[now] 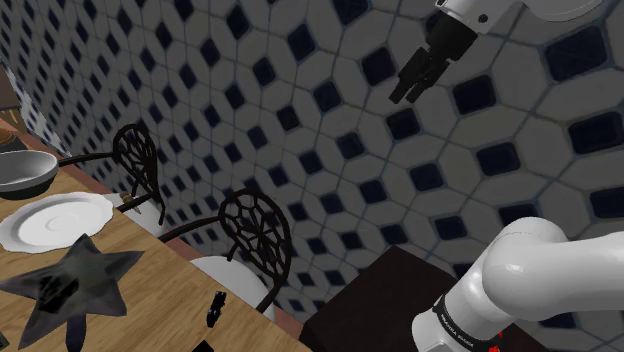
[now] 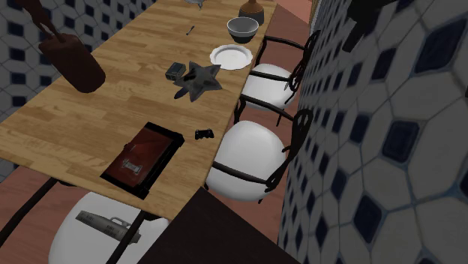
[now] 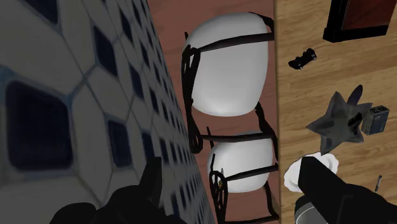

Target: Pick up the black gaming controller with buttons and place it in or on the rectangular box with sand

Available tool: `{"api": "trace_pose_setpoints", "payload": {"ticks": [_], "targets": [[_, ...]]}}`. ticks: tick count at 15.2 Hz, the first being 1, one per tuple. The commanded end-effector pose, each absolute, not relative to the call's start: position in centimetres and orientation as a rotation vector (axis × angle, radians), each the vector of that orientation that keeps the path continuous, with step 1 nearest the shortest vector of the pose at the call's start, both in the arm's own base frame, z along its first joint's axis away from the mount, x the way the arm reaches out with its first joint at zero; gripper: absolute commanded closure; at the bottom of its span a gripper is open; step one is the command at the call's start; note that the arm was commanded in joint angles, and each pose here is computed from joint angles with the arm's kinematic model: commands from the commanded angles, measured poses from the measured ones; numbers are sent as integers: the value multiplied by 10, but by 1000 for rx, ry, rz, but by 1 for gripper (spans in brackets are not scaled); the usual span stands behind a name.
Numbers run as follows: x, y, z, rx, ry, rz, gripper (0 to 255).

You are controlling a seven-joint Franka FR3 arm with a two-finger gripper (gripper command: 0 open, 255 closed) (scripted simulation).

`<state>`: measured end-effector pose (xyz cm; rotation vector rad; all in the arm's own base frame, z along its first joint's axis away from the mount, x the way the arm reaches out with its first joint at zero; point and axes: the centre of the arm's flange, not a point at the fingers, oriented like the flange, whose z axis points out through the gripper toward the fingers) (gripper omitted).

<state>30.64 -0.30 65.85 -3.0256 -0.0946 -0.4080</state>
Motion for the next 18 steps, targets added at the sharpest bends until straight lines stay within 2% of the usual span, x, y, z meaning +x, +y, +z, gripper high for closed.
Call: {"api": "trace_pose_setpoints", "payload": {"ticks": [1,18], "targets": [[306,-3,659,-3026,-95,-408,0],[345,139,486,-3052,63,-313,0]]}}
